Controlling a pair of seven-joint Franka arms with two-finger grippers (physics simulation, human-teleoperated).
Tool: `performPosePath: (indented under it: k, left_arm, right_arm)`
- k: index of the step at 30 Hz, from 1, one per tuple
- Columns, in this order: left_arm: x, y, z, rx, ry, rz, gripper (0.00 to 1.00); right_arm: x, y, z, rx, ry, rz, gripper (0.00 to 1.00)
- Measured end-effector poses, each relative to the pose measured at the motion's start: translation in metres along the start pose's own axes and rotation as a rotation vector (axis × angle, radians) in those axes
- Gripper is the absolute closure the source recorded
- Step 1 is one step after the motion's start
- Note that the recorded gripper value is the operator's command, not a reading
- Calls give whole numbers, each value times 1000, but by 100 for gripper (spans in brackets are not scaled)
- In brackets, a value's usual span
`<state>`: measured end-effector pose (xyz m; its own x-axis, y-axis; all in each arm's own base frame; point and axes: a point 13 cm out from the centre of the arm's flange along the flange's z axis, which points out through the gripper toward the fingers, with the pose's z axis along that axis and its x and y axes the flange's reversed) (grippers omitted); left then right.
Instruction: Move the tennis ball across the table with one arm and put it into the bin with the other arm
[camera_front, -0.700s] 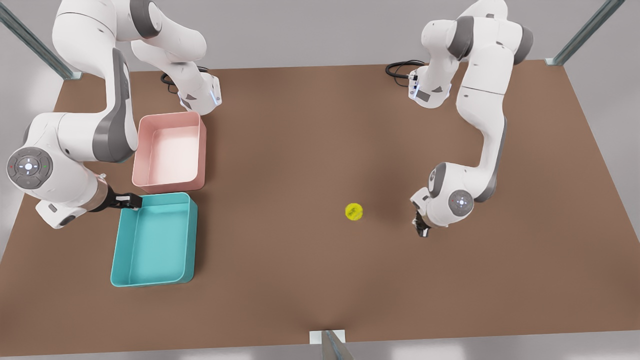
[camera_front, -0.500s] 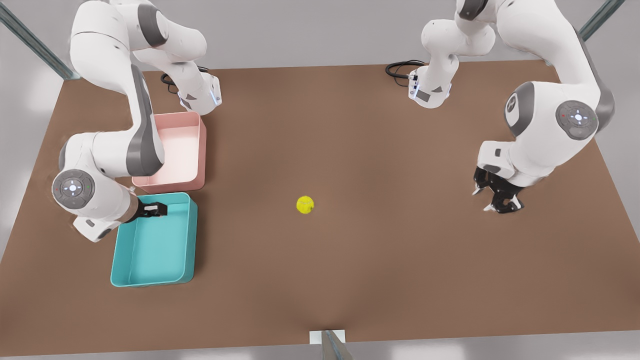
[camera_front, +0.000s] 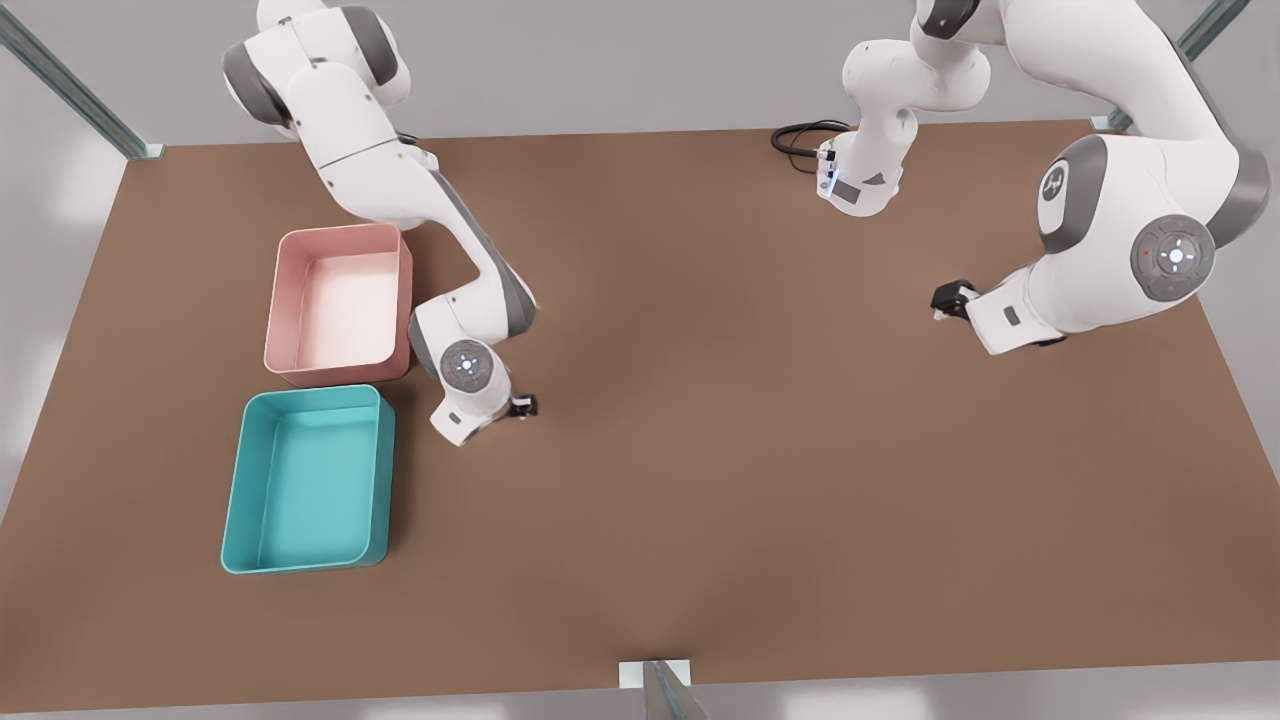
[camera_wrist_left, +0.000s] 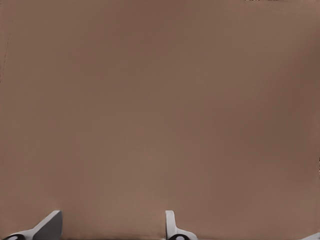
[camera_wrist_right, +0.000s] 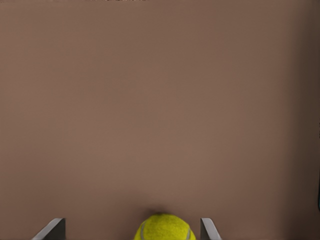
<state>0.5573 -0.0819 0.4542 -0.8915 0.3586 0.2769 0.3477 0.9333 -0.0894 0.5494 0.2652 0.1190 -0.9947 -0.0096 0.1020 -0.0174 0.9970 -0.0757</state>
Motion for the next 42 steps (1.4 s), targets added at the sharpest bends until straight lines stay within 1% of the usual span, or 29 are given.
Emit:
performPosePath:
  k: [4,9,16,20,32,33,34,35,38,40,42]
  left_arm:
    - [4,0,2,4,17,-118,0]
    - [6,-1,3,4,28,-232,0]
    - [7,-2,4,3,34,-347,0]
    - [8,-2,4,2,36,-395,0]
    - [7,-3,5,1,40,-489,0]
    - [7,-3,5,1,40,-494,0]
    - [7,-3,5,1,40,-500,0]
    - [7,-3,5,0,40,-505,0]
    - [7,-3,5,0,40,-518,0]
    - [7,-3,6,0,41,-526,0]
    - [6,-3,6,0,41,-533,0]
  right_arm:
    - [6,-12,5,-28,-59,85,0]
    - [35,-34,36,-39,-72,158,0]
    - [63,-21,58,-53,-89,170,0]
    - [65,-21,61,-60,-97,192,0]
    - [75,-30,99,-31,-57,234,0]
    - [76,-30,101,-30,-55,235,3]
    - [77,-29,102,-29,-54,236,13]
    - [77,-29,102,-29,-54,237,22]
    - [74,-28,98,-34,-61,241,25]
    - [67,-28,87,-44,-76,247,26]
    - [43,-40,63,-68,-110,278,26]
